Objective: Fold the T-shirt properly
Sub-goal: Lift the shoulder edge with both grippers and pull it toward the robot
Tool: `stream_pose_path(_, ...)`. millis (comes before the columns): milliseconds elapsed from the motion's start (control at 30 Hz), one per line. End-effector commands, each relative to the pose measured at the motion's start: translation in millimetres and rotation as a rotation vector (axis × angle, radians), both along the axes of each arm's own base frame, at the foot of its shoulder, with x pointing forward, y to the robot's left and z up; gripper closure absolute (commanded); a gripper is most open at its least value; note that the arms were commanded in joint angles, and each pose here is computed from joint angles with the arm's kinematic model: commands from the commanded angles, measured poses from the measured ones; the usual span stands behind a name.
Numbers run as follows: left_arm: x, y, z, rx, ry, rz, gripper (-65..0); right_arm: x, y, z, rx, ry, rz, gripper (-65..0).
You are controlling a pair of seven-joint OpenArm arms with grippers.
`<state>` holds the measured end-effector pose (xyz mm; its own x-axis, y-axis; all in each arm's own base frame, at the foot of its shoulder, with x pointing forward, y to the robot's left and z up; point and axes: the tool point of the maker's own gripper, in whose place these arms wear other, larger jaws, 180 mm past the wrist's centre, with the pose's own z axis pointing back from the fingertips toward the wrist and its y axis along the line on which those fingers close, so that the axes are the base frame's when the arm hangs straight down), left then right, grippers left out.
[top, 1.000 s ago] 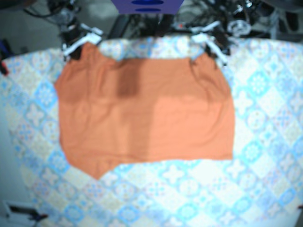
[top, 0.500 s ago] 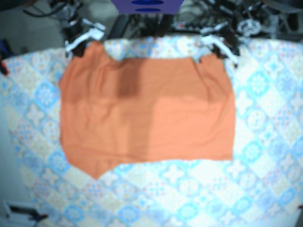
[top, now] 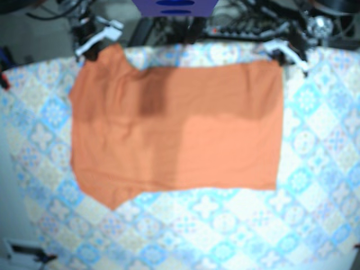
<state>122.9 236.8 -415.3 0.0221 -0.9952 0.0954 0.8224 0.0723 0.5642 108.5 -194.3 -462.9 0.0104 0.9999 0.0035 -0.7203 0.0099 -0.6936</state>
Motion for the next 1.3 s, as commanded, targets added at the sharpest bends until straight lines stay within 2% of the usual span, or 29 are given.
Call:
stream_pose_path(0, 2, 2, 7, -0.003, -0.022, -0.010, 0.0, 6, -2, 9, -0.006, -0.032, 0.004, 0.0)
stream_pose_path(200, -10, 14, 9, -0.012, 0.002, 0.024, 0.0, 5, -16, 15, -0.021, -0.043, -0.014, 0.0)
stream_pose_path(300, -9, 16, 12, -0.049, 0.002, 0.052, 0.0, 0, -27, 18, -0.036, -0.040, -0.028, 0.0)
stream_pose_path(500, -17, 28, 15, -0.035, 0.013, 0.075, 0.0, -11, -37, 20, -0.039, -0.022, -0.027, 0.0)
stream_pose_path(1267, -53, 17, 17, -0.053, 0.089, 0.057, 0.0, -37, -46, 36, -0.042, -0.026, -0.009, 0.0)
